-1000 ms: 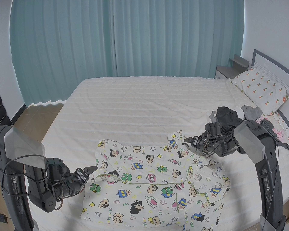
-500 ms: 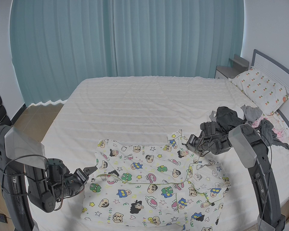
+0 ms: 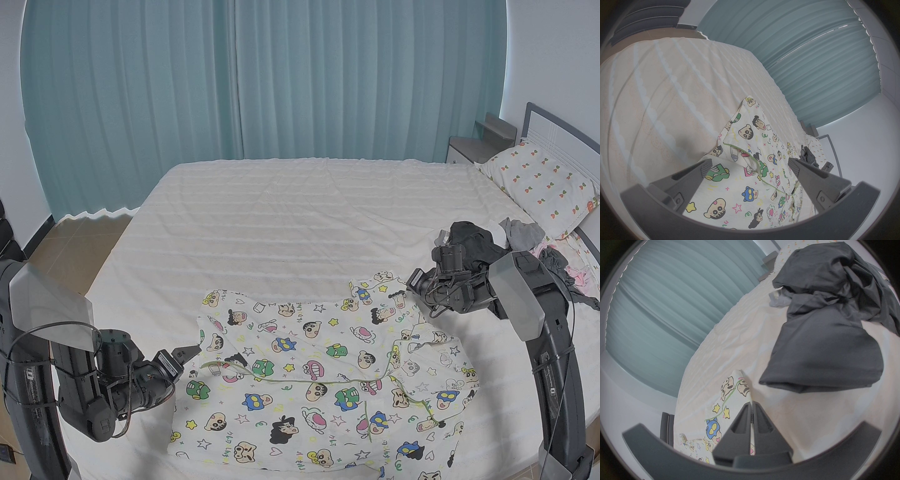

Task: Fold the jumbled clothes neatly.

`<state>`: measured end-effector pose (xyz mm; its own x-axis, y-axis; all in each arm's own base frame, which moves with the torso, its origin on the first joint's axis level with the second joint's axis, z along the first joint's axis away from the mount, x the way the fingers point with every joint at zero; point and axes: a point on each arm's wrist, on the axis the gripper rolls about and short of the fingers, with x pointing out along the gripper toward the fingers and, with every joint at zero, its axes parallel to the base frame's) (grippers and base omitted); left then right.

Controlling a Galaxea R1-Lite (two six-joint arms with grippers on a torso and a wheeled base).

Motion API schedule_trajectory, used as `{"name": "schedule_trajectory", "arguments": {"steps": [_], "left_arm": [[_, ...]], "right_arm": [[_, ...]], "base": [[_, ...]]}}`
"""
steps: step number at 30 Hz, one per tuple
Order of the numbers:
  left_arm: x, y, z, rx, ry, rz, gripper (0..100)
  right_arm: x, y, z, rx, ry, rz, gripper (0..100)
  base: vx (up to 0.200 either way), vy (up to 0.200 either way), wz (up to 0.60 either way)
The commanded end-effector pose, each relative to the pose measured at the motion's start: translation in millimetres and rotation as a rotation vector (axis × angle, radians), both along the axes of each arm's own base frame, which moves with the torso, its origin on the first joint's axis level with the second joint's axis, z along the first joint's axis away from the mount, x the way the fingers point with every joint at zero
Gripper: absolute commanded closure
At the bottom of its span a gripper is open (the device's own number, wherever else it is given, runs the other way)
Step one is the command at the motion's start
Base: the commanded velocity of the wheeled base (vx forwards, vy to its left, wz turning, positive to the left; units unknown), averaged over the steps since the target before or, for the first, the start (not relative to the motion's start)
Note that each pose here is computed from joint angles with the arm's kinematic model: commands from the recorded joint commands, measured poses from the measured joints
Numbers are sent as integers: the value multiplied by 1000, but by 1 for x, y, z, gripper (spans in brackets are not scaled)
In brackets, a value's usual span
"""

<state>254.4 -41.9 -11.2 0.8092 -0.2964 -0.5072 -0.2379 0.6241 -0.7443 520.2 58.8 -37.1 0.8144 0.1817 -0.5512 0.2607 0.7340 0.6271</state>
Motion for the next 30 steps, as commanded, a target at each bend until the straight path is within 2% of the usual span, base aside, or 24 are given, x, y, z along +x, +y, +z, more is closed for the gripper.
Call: {"name": "schedule_trajectory", "arguments": {"steps": [1, 9, 10, 14, 15, 18, 22, 24, 27, 30], "left_arm": [[1, 0, 1, -1, -16, 2, 0], [1, -1, 1, -2, -16, -2, 0], [1, -1, 1, -2, -16, -1, 0], [1, -1, 1, -3, -16, -2, 0], [-2, -2, 1, -3, -10, -5, 0], [-5, -4, 2, -2, 0, -18, 0], [-13, -8, 2, 1, 19, -38, 0], [-16, -8, 2, 3, 28, -43, 0], [-24, -9, 7, 2, 32, -53, 0], [-30, -9, 9, 5, 40, -58, 0]], "right_arm": [[0, -10, 15, 2, -23, -25, 100], [-4, -11, 10, -1, -2, -25, 100], [-4, -12, 11, 3, -1, -27, 0], [-12, -16, 27, 4, -1, -36, 0], [-32, -20, 46, 9, 22, -26, 0], [-58, -20, 61, 15, 50, -3, 0], [-122, -20, 78, 19, 62, 30, 0], [-145, -20, 82, 8, 56, 45, 0], [-219, -26, 81, -79, 53, 114, 0], [-257, -29, 78, -97, 60, 158, 0]], "base": [[0, 0, 0], [0, 0, 0], [0, 0, 0], [0, 0, 0], [0, 0, 0], [0, 0, 0], [0, 0, 0], [-200, 0, 0], [-200, 0, 0], [-200, 0, 0]]}}
